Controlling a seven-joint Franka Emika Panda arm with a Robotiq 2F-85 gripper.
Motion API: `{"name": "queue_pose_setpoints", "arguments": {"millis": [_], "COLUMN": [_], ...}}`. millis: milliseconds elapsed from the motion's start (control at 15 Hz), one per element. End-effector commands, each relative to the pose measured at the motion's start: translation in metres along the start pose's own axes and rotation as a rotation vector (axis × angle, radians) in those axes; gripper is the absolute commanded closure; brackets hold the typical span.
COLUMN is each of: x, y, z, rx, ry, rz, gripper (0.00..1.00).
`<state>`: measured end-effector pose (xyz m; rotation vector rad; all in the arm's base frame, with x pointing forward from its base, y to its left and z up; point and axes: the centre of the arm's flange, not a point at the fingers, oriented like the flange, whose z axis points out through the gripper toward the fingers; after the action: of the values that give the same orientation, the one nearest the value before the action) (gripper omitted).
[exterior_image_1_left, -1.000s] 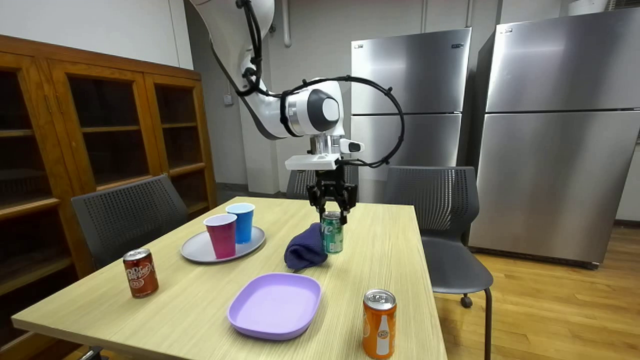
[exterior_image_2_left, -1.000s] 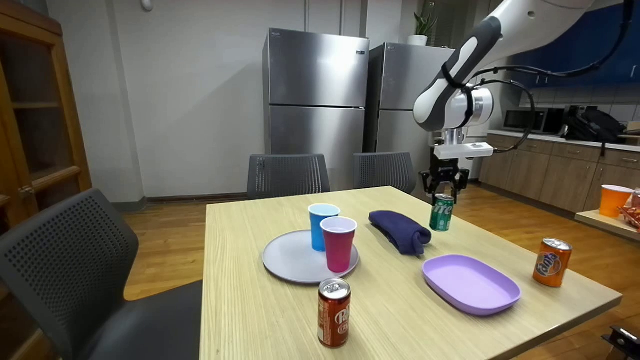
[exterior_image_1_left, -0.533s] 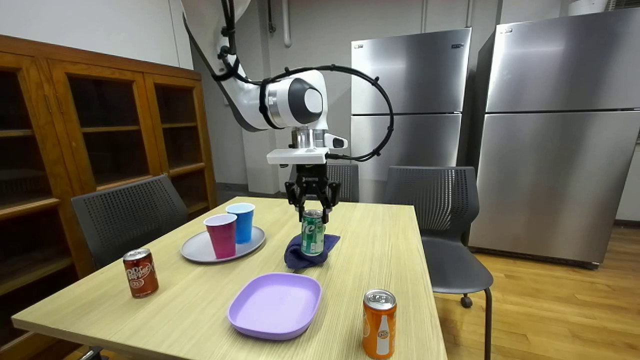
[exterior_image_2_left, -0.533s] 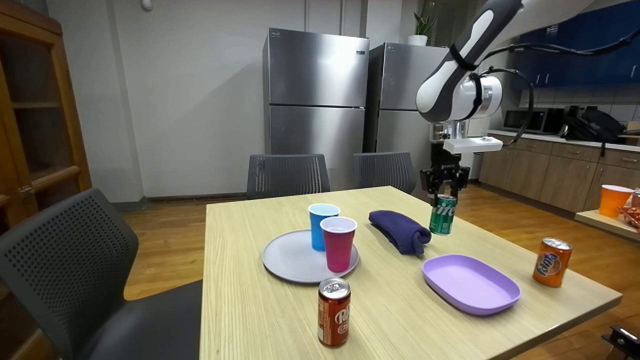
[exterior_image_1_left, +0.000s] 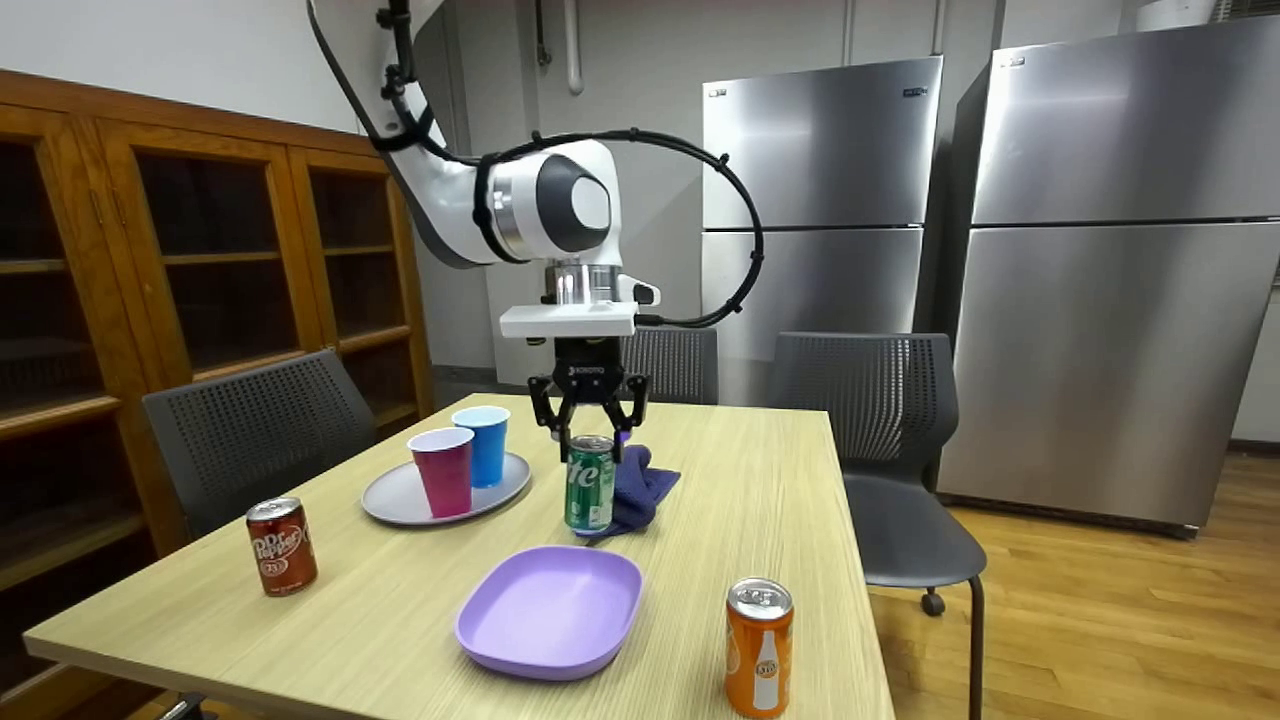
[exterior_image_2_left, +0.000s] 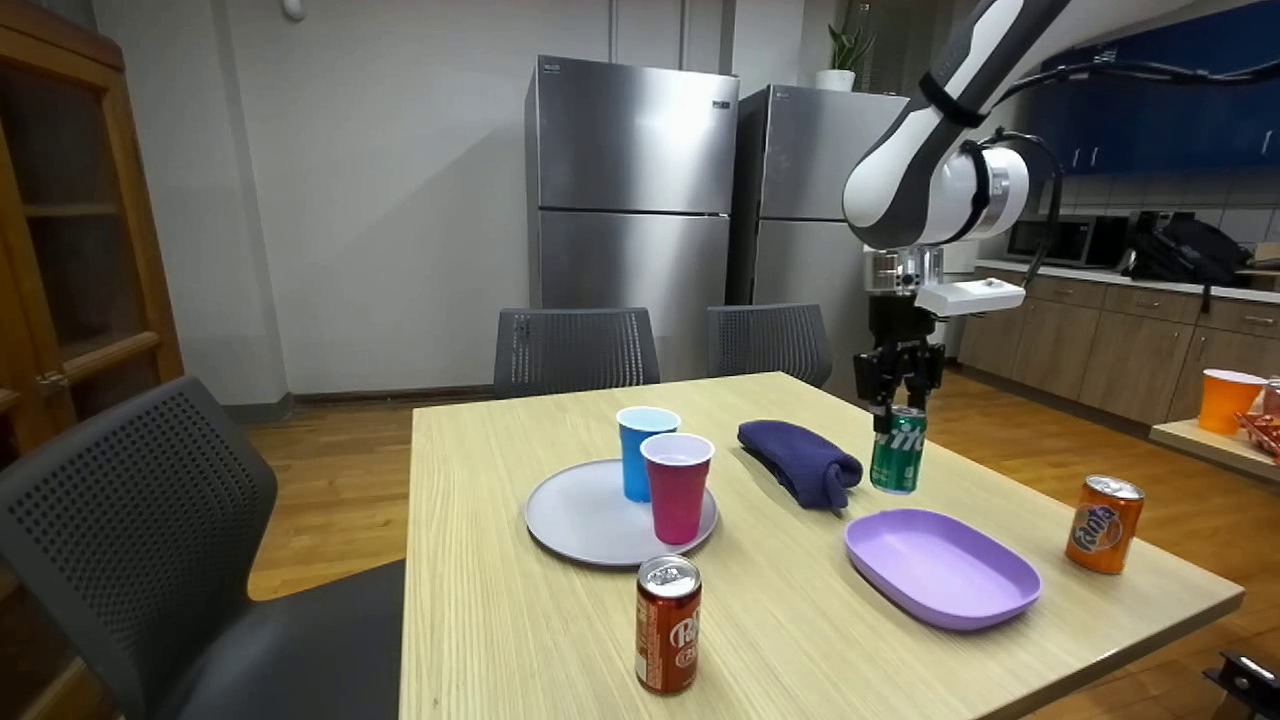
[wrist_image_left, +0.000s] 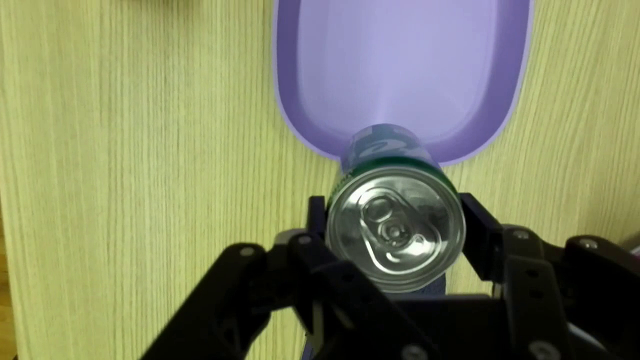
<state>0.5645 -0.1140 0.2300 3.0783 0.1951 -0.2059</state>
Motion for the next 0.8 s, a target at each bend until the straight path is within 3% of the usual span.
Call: {"name": "queue_pose_setpoints", "arguments": {"millis": [0,733], "x": [-0.027,-0.038], "y": [-0.01,-0.032], "z": [-0.002,0.043], "rx": [-0.035,-0.053], "ry": [0.013,0.064], "rz": [-0.071,-0.032], "gripper": [0.6,0.6]}}
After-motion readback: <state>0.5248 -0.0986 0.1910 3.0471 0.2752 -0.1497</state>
